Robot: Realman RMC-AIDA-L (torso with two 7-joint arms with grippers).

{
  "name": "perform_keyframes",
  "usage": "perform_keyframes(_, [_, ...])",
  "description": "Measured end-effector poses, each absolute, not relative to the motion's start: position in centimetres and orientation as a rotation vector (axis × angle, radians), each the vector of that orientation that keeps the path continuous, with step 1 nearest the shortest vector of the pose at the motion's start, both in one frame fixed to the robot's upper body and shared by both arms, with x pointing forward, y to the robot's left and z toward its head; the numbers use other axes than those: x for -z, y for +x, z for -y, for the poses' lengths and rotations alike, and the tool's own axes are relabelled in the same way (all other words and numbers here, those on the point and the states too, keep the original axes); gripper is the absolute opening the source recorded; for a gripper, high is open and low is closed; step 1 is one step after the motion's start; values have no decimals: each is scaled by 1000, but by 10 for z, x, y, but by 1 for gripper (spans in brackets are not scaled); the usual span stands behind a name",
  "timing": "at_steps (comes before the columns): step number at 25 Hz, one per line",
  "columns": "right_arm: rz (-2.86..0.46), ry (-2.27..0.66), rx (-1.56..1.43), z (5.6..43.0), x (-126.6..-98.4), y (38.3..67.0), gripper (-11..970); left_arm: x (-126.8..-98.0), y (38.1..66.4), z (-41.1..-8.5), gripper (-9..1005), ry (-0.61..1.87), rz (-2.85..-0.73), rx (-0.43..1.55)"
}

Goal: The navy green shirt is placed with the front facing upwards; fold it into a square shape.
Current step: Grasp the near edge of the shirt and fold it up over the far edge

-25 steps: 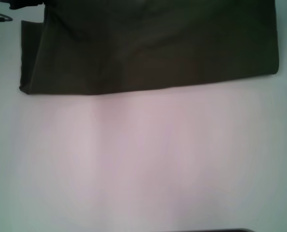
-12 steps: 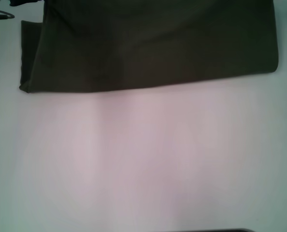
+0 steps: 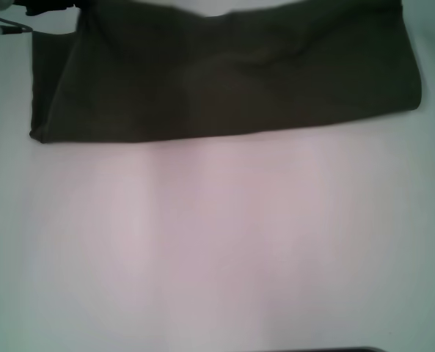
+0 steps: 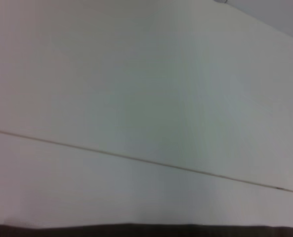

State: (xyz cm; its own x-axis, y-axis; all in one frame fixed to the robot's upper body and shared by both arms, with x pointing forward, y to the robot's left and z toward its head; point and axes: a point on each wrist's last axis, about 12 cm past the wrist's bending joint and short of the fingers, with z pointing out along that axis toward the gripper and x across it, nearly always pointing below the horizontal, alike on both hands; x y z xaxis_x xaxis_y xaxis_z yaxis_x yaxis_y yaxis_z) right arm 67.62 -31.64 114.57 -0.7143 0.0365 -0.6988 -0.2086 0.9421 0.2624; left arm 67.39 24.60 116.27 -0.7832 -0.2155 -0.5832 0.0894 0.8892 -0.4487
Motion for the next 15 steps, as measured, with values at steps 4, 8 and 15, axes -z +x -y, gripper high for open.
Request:
perform_keyframes(4, [-2362,-124,-360,318,-1148,680,58,-1159,673,-244,40,-103,-2405,618])
perform_keyframes(8, [-2356,-115,-333,323,-1155,684,208,-1155,670,-249,124,-132,-2410,621])
perform_keyframes(15, [-2397,-130,-373,332,-1170,683,508,-1167,664,-261,521,-146,-2376,652])
